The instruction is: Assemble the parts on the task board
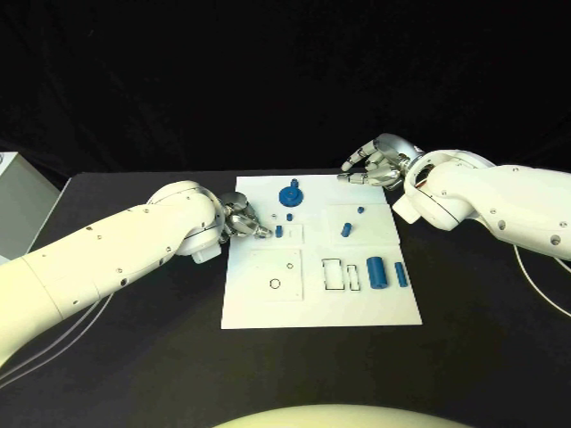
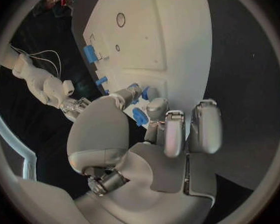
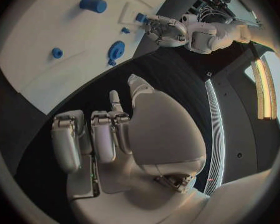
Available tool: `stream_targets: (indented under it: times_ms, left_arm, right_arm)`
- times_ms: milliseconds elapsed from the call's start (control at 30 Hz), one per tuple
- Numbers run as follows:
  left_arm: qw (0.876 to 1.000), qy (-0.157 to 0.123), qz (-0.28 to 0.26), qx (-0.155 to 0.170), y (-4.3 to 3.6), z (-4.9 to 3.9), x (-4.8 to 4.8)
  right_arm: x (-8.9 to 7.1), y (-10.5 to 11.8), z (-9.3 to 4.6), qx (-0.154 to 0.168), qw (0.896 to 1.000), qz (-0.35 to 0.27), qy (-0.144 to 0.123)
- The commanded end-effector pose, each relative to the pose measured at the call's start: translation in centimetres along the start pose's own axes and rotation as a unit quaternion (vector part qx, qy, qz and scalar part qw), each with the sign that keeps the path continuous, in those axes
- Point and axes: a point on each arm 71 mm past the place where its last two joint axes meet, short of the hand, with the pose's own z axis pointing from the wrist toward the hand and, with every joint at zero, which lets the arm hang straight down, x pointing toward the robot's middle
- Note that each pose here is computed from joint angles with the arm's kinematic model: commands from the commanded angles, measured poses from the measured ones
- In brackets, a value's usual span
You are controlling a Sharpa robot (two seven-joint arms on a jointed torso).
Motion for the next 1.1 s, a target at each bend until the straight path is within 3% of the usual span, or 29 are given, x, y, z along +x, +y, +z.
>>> stream_targets:
  times_ms: [33, 533, 1100]
  left_arm:
    - [1.0, 0.02, 0.015, -0.011, 0.45, 0.17, 0.81]
    - [1.0, 0.023, 0.017, -0.01, 0.76, -0.19, 0.77]
    - [1.0, 0.018, 0.019, 0.001, 1.05, -1.46, 0.55]
  right_arm:
    - [0.0, 0.1, 0.0, -0.007, 1.0, -0.003, 0.0]
    - [0.0, 0.1, 0.0, -0.006, 1.0, -0.003, 0.0]
    - [0.0, 0.1, 0.0, -0.007, 1.0, -0.003, -0.001]
